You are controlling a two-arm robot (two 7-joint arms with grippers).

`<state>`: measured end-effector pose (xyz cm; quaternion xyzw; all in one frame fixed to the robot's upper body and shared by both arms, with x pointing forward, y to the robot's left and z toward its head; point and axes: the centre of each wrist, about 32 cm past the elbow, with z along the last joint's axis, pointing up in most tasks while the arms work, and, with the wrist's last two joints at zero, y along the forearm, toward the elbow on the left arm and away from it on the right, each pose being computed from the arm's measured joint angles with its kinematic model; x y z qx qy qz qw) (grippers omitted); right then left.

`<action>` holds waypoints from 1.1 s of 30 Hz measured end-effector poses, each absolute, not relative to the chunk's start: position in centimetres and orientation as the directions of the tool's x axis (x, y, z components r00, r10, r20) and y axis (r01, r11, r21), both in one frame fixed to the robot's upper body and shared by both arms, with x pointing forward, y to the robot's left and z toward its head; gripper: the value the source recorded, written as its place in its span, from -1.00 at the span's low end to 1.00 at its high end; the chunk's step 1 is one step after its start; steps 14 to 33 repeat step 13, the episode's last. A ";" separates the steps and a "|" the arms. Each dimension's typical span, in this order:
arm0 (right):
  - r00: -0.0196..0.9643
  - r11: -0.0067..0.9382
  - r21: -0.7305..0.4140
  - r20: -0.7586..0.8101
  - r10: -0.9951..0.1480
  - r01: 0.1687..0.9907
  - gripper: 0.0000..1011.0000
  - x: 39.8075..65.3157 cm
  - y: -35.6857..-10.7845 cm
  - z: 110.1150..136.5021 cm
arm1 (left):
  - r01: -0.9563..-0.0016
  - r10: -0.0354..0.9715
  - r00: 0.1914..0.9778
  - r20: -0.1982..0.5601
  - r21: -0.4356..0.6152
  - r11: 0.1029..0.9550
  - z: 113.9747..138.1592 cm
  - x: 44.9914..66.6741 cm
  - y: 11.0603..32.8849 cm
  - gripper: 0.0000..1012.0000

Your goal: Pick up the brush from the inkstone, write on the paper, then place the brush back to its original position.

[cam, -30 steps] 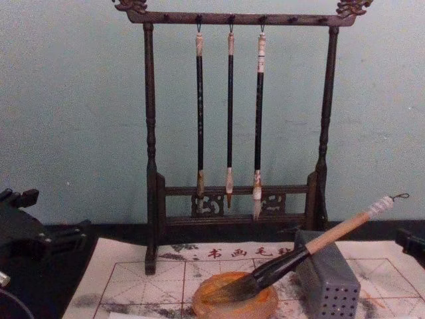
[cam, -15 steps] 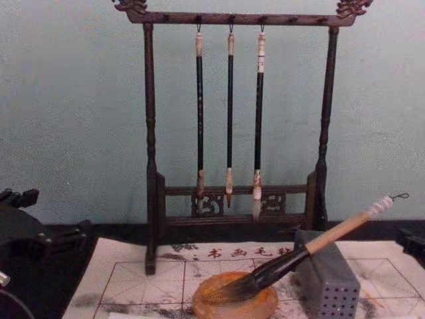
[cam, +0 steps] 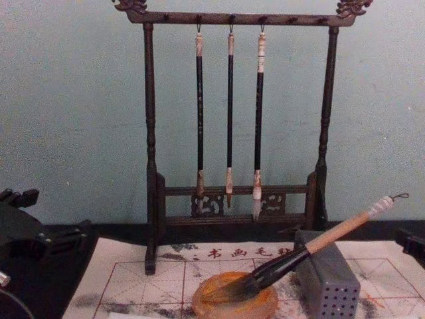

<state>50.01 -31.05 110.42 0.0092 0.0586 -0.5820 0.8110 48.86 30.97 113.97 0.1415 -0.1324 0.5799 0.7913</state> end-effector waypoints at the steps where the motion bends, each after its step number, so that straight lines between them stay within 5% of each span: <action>1: 0.316 0.322 -0.053 -0.106 -0.943 0.945 0.98 50.0 -31.1 110.4 | -0.955 0.880 0.292 0.374 0.070 0.287 114.0 48.9 31.0 0.98; 33: 0.316 0.322 -0.053 -0.106 -0.943 0.945 0.98 50.0 -31.1 110.4 | -0.955 0.880 0.292 0.374 0.070 0.287 114.0 48.9 31.0 0.98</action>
